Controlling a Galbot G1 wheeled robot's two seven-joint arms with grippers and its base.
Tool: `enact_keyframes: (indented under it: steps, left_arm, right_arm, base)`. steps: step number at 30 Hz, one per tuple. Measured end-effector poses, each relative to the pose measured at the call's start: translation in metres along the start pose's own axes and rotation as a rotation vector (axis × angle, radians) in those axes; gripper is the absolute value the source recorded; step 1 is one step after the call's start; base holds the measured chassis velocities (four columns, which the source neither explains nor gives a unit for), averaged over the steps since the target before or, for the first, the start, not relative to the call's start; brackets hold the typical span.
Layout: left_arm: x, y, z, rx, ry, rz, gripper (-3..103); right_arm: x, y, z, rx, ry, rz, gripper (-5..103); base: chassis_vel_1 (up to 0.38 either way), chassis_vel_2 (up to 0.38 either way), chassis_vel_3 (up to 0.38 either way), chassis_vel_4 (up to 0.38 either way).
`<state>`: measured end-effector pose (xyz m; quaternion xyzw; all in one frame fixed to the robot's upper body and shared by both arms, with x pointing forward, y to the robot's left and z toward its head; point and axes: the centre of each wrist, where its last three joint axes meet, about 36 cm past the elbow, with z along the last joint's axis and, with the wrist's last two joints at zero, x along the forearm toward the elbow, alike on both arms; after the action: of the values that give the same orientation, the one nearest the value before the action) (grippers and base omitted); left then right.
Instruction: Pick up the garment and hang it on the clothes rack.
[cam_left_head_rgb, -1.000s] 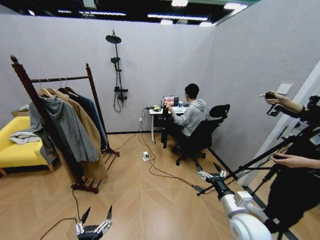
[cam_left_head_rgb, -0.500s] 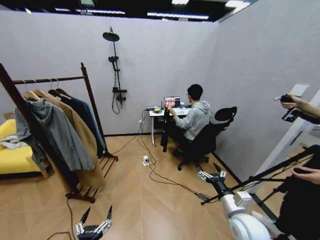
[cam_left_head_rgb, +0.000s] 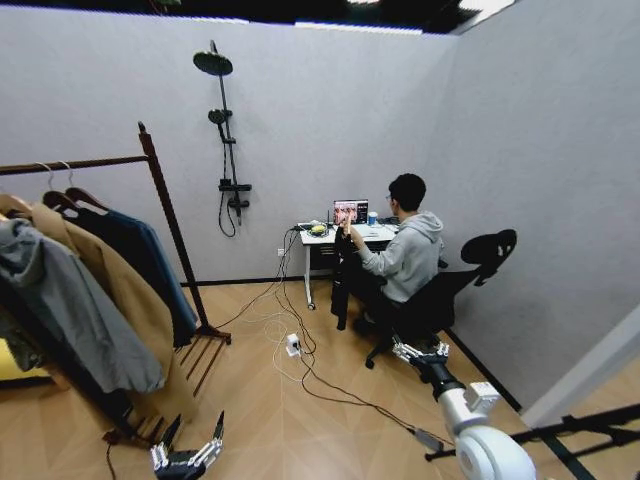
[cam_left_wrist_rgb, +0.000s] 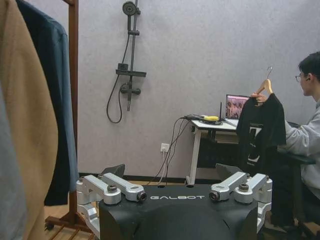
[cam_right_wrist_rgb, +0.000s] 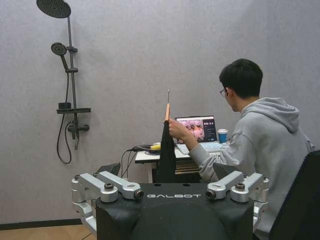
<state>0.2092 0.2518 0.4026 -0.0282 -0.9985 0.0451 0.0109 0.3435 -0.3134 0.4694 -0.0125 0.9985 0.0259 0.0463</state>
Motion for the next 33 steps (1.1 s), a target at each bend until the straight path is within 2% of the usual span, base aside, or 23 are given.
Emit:
enact_keyframes:
  steps: [27,33]
  left_arm:
    - [0.0,0.0,0.0,0.0,0.0,0.0,100]
    - [0.0,0.0,0.0,0.0,0.0,0.0,100]
  right_arm:
    - [-0.001,0.008,0.002,0.008,-0.009,-0.022,100]
    - [-0.02,0.003,-0.01,0.019,-0.047,-0.019,100]
  base:
    - [-0.319,0.318,0.319,-0.318]
    - [-0.251,0.247,0.238,-0.254]
